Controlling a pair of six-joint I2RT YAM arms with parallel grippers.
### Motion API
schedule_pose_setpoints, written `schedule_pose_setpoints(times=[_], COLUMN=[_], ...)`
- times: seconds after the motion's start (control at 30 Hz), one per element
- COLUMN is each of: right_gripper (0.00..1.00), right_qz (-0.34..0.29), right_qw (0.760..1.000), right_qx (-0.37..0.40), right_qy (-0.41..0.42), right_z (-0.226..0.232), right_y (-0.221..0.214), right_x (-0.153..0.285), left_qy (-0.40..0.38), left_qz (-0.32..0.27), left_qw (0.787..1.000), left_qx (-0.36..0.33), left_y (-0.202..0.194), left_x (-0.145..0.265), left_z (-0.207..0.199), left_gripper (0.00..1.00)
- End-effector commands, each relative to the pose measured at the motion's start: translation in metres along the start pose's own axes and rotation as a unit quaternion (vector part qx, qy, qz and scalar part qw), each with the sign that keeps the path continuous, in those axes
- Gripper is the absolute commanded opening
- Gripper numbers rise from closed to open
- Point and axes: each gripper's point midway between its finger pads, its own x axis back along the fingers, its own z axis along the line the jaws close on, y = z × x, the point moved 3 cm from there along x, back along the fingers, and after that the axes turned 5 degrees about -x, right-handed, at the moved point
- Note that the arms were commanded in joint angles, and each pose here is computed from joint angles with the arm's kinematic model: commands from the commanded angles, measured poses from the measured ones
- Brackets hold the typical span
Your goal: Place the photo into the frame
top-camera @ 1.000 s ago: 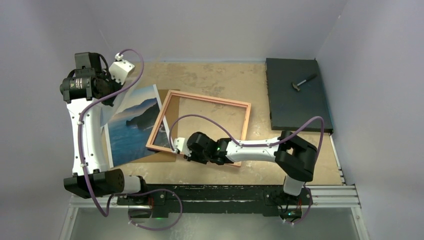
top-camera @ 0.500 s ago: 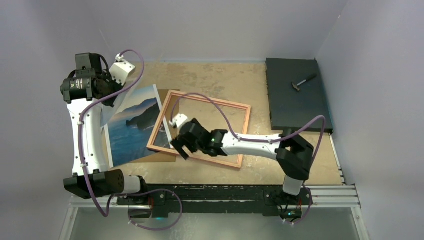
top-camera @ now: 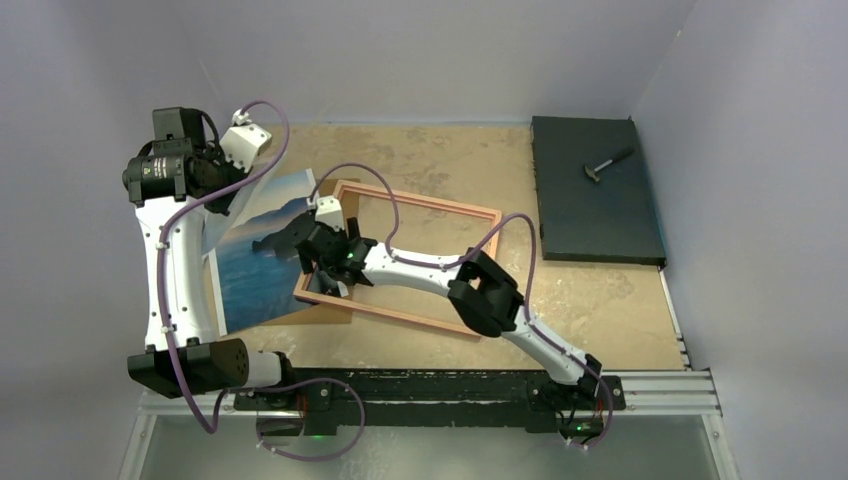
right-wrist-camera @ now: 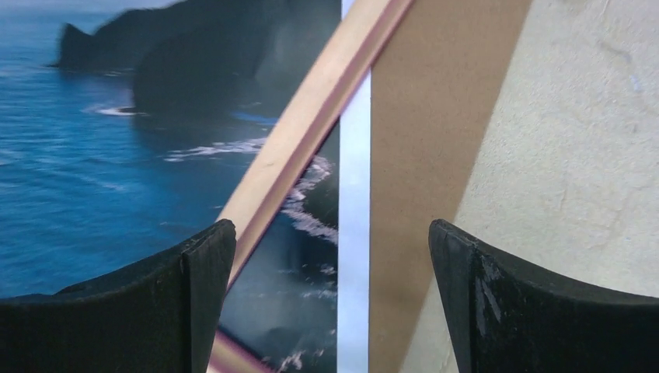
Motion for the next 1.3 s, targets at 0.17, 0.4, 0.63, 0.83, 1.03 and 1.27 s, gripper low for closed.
schedule_pose_setpoints(times=[0.17,0.4,0.63,0.83,1.03,1.27], right_gripper=[0.87,0.86,0.8,0.69,0.54,0.31], right_qz=[-0.073,-0.083,-0.1,-0.121,-0.133,-0.105], right_qw=[0.997,0.996,0.995,0.992,0.989,0.984], right_qx=[-0.024,-0.02,-0.01,0.026,0.06,0.141], right_qy=[-0.022,-0.018,-0.015,-0.032,-0.038,0.021], right_z=[0.009,0.011,0.014,0.007,0.004,0.012], right_y=[0.027,0.022,0.019,0.02,0.025,0.021], right_x=[-0.021,-0.032,-0.056,-0.067,-0.066,-0.053], left_qy=[0.01,0.003,-0.01,-0.011,-0.01,-0.009], left_qz=[-0.021,-0.021,-0.019,-0.015,-0.02,-0.021], left_qw=[1.0,1.0,1.0,1.0,1.0,1.0], left_qx=[0.006,0.003,0.008,0.006,0.005,0.004], left_y=[0.004,0.001,-0.001,-0.005,-0.003,-0.002], left_x=[0.009,0.01,0.004,0.002,0.006,0.006], left_z=[0.0,-0.004,-0.009,-0.011,-0.01,-0.01], left_gripper=[0.0,0.0,0.0,0.0,0.0,0.0])
